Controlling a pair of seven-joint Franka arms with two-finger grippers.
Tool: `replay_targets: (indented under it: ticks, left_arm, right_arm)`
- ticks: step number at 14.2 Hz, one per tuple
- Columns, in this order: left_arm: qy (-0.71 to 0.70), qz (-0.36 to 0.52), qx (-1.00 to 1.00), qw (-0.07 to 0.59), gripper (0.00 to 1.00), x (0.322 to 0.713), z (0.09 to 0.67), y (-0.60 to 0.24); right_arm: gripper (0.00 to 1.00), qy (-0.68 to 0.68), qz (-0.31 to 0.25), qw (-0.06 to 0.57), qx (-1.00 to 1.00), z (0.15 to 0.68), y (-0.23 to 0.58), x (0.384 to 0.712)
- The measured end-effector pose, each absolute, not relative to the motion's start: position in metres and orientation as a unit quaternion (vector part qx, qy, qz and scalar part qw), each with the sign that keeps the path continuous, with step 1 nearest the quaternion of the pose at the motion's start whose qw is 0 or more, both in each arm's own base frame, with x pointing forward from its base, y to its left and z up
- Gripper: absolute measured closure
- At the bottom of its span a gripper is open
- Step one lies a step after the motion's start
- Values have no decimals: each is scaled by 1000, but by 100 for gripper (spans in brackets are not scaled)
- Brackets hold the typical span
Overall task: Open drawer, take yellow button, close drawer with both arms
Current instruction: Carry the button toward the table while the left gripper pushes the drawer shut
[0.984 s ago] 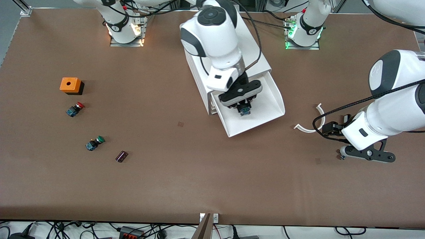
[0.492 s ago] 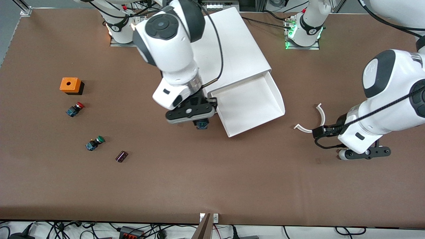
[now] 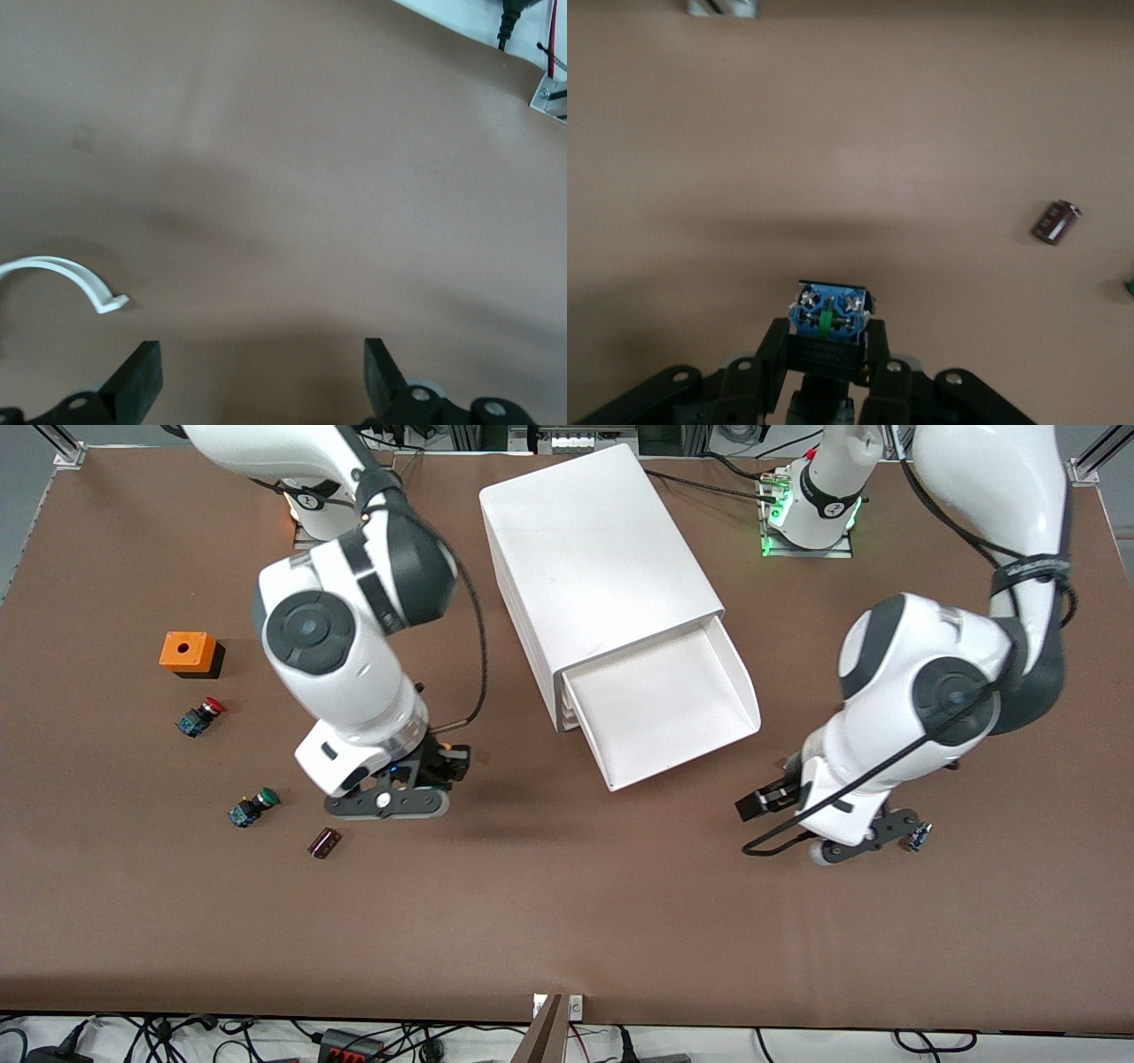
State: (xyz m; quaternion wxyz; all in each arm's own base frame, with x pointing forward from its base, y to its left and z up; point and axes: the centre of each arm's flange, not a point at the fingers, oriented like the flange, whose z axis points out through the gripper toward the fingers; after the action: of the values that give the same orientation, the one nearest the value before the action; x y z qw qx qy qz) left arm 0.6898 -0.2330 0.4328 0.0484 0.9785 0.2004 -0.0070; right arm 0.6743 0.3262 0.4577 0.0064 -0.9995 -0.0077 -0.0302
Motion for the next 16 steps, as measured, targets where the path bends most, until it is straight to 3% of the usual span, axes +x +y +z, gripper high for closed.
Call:
replay_targets:
  ticks: [3, 7, 16]
  left_arm:
    - [214, -19, 976, 43, 0, 676, 410, -270]
    - [218, -7, 974, 52, 0, 661, 378, -302]
    - [213, -22, 975, 56, 0, 620, 358, -331]
  right_arm:
    - [60, -5, 11, -9, -1000, 416, 277, 684]
    - [60, -4, 15, -8, -1000, 363, 228, 686]
    - [60, -44, -23, 1, -999, 257, 181, 639]
